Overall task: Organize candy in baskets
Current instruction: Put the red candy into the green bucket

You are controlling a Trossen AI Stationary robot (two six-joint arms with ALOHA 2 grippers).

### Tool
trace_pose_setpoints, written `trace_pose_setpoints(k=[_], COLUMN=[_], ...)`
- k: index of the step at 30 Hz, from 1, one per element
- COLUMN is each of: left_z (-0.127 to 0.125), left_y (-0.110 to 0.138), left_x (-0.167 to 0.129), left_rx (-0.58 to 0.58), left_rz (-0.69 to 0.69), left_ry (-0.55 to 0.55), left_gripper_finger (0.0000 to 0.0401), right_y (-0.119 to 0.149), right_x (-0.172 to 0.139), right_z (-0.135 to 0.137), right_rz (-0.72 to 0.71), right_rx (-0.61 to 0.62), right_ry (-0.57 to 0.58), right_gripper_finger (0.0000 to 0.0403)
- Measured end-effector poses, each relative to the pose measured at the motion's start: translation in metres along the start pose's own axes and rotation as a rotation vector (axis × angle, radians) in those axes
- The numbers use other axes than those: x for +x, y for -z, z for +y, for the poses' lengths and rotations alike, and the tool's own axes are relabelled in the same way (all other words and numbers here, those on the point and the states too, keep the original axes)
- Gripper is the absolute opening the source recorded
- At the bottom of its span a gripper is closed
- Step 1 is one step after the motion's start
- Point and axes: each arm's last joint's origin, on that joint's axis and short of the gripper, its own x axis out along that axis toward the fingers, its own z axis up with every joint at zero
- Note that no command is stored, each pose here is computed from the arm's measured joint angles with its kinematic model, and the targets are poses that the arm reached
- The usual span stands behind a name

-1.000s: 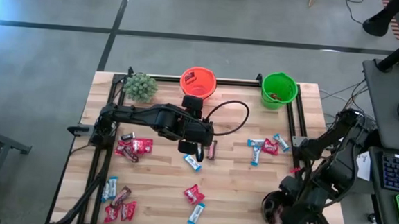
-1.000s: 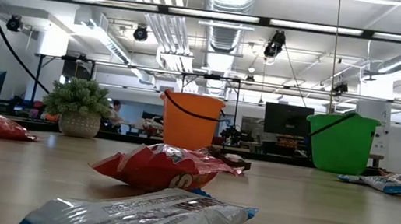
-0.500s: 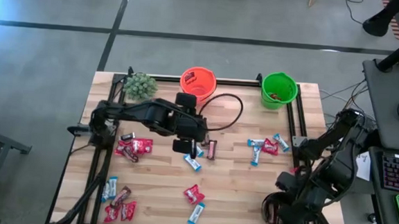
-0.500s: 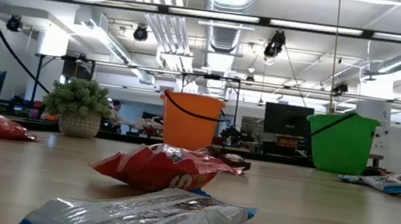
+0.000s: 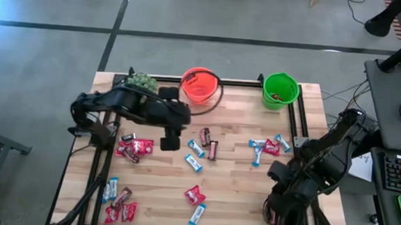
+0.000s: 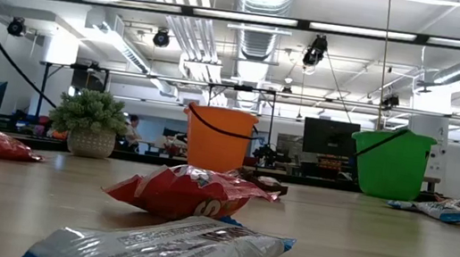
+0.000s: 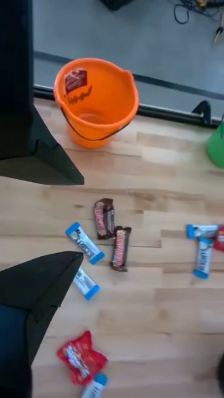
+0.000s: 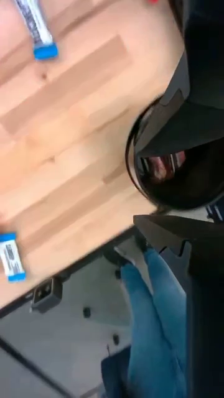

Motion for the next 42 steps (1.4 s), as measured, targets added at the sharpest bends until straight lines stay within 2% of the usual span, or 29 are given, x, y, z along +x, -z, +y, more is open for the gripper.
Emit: trace_pose_setpoints(k=[9, 15, 21, 26, 33, 42], left_z=[0.018, 0.026, 0.029, 0.028, 0.021, 0.010], left_y=[0.025, 0.058, 0.094, 0.113, 0.132, 0.151], left_x=[-0.040, -0.050, -0.053, -0.047, -0.026, 0.007], left_rx=[-0.174, -0.311, -0.454, -0.533, -0.560, -0.674], left_rz=[-0.070, -0.030, 0.047, 0.111, 0.215, 0.358], left_ry=[0.015, 0.016, 0.076, 0.100, 0.070, -0.019], left_gripper_finger=[0.0167, 0.0167, 0.0167, 0.0171, 0.0178, 0.0178], right_y=[-0.010, -0.014, -0.017, -0.019, -0.024, -0.034], right_x=[-0.001, -0.004, -0.009, -0.013, -0.014, -0.015], right_z=[-0.018, -0.021, -0.025, -0.028, -0.030, -0.034], right_rz=[0.013, 0.012, 0.004, -0.002, -0.026, -0.088], right_rx=[0.017, -0.023, -0.010, -0.014, -0.035, -0.034], right_ry=[0.162, 0.157, 0.141, 0.130, 0.136, 0.160], right_gripper_finger=[0.0166, 0.0171, 0.0171, 0.0171, 0.0171, 0.0171])
